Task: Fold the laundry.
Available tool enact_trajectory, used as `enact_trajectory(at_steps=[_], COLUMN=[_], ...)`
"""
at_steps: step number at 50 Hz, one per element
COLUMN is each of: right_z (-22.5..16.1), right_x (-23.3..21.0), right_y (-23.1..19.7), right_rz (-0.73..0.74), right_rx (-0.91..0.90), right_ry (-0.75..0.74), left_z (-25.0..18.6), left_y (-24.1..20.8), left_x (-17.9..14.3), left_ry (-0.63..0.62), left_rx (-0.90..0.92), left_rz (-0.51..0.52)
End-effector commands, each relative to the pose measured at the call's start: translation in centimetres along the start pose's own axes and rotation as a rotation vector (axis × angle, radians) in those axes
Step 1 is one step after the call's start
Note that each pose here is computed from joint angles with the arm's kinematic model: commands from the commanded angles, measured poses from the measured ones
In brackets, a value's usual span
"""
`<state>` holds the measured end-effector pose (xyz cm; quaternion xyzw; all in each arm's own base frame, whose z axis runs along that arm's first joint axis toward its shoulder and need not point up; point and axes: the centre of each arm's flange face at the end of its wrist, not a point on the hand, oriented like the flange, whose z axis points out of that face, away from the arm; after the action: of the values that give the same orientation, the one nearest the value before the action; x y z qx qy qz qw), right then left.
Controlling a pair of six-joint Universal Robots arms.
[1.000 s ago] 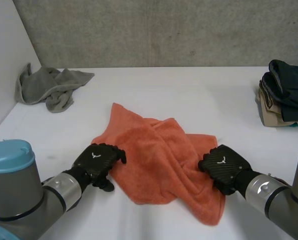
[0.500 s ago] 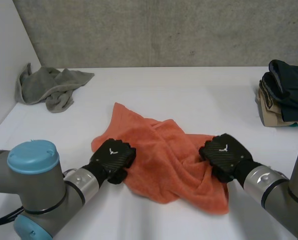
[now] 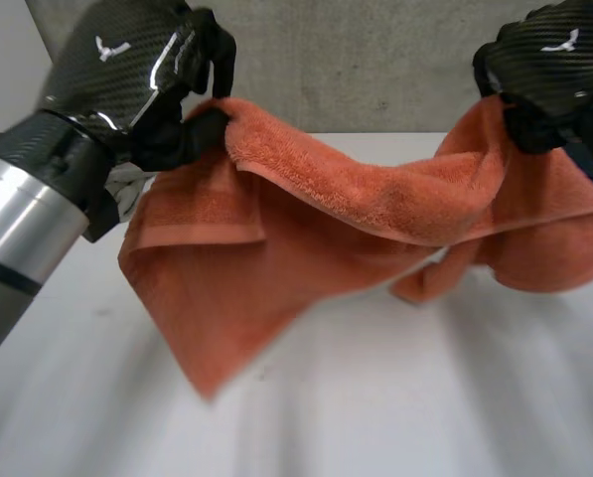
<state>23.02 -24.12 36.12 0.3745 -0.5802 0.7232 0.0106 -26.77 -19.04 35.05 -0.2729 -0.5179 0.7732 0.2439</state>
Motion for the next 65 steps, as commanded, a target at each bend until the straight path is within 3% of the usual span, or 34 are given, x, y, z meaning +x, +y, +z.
enact_trajectory(at_steps=[1, 9, 15, 23, 28, 33, 40, 54, 60, 65], right_z=[4.8, 7.4, 8.2, 8.4, 5.5, 3.6, 3.7, 6.0, 7.7, 10.1], right_x=[-4.5, -10.0, -12.2, -9.5, -6.9, -4.7, -2.2, -4.3, -4.5, -2.4], right_y=[5.3, 11.8, 13.4, 12.0, 10.7, 13.5, 16.1, 22.7, 24.1, 22.5], right_rz=[0.044, 0.076, 0.055, 0.082, 0.108, 0.191, 0.271, 0.356, 0.340, 0.288], right_rx=[-0.121, -0.241, -0.229, -0.252, -0.376, -0.578, -0.628, -0.696, -0.642, -0.504], right_ry=[-0.148, -0.237, -0.202, -0.029, -0.028, -0.035, -0.005, -0.124, -0.101, -0.014], left_z=[1.8, 2.6, 2.9, 3.2, 1.5, -0.3, -0.6, 2.6, 4.0, 6.3], left_y=[10.0, 19.4, 20.7, 15.8, 14.6, 15.8, 19.4, 25.4, 27.0, 27.0], left_x=[-0.3, -0.3, -1.7, -2.0, -1.4, -0.7, -0.3, -0.9, -1.3, -2.3], left_ry=[0.006, 0.021, -0.062, -0.101, -0.098, -0.101, -0.094, -0.079, -0.079, -0.099], left_rx=[-0.263, -0.479, -0.524, -0.423, -0.430, -0.497, -0.579, -0.617, -0.603, -0.541], left_rz=[-0.076, -0.041, 0.055, 0.094, 0.091, -0.002, -0.100, -0.107, -0.101, -0.068])
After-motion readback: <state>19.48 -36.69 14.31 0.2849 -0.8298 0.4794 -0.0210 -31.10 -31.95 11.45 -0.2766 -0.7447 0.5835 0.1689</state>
